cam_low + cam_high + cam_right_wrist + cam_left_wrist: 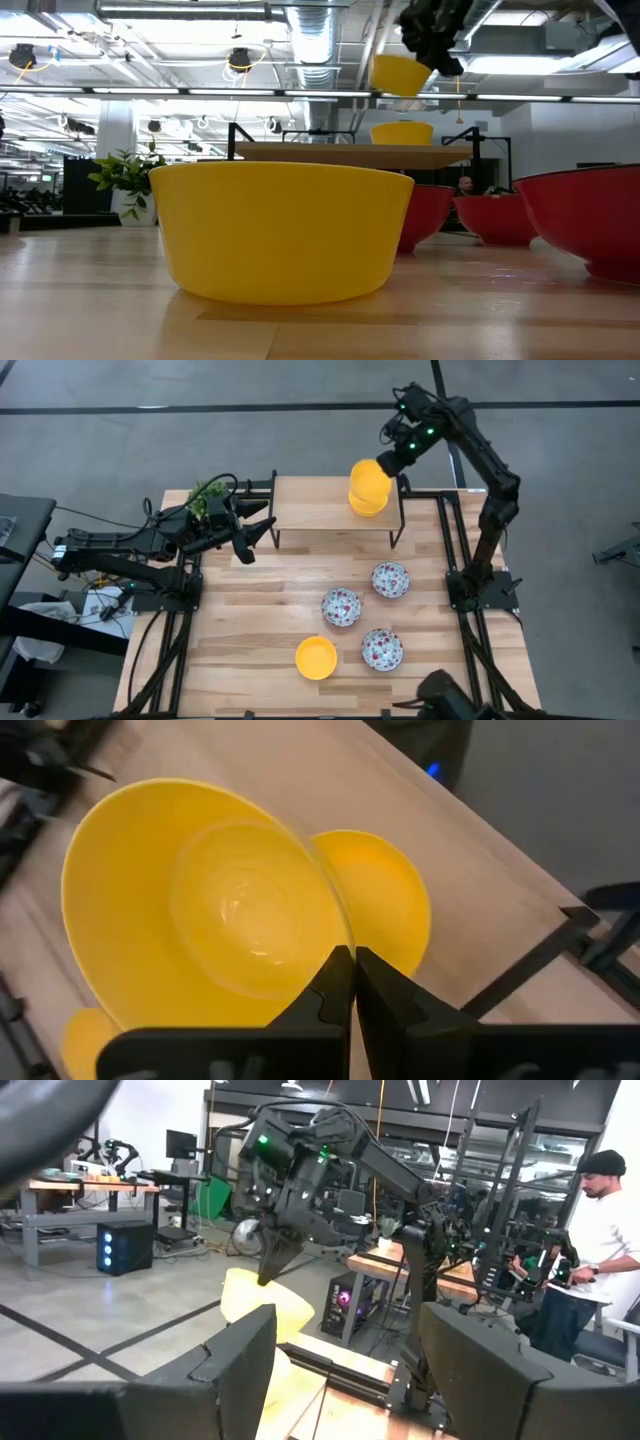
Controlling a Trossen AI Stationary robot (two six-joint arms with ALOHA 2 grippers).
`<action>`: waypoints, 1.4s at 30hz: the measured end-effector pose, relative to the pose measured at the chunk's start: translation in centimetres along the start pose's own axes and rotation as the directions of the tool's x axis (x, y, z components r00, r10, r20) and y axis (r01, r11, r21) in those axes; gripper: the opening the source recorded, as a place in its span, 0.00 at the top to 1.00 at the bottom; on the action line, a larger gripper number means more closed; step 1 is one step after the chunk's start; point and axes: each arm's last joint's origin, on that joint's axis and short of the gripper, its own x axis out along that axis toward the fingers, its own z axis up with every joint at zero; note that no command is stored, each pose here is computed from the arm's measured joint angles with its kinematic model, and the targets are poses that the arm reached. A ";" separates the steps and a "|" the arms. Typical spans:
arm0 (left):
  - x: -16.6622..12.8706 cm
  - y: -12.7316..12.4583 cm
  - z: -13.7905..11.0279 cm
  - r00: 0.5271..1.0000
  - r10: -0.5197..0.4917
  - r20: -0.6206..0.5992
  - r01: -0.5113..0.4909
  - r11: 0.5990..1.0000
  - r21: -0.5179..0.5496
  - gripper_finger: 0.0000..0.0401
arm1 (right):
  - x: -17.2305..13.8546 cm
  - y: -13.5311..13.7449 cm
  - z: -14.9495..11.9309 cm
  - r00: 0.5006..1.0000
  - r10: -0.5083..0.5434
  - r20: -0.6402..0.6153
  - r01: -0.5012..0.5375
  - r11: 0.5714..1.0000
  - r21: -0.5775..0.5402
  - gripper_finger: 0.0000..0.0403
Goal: Pick & Place Mini bowls
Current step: Stack the left yellow bowl on the yellow bowl on the shelf
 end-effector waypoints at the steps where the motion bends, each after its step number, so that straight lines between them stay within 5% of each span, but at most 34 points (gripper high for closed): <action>1: 0.0 0.0 0.0 1.000 0.000 -0.001 0.000 1.000 0.001 0.39 | 0.4 0.1 0.1 1.000 -0.004 -0.011 0.004 1.000 -0.004 1.00; 27: 0.0 0.1 -1.2 0.999 0.003 -0.037 -0.003 1.000 -0.003 0.39 | 4.8 -2.0 -0.1 0.979 -0.104 -0.175 0.107 0.994 0.005 1.00; 42: 0.0 0.1 -1.2 0.999 0.003 -0.037 -0.003 1.000 -0.003 0.39 | 5.1 -2.1 0.0 0.982 -0.102 -0.159 0.104 0.995 0.001 1.00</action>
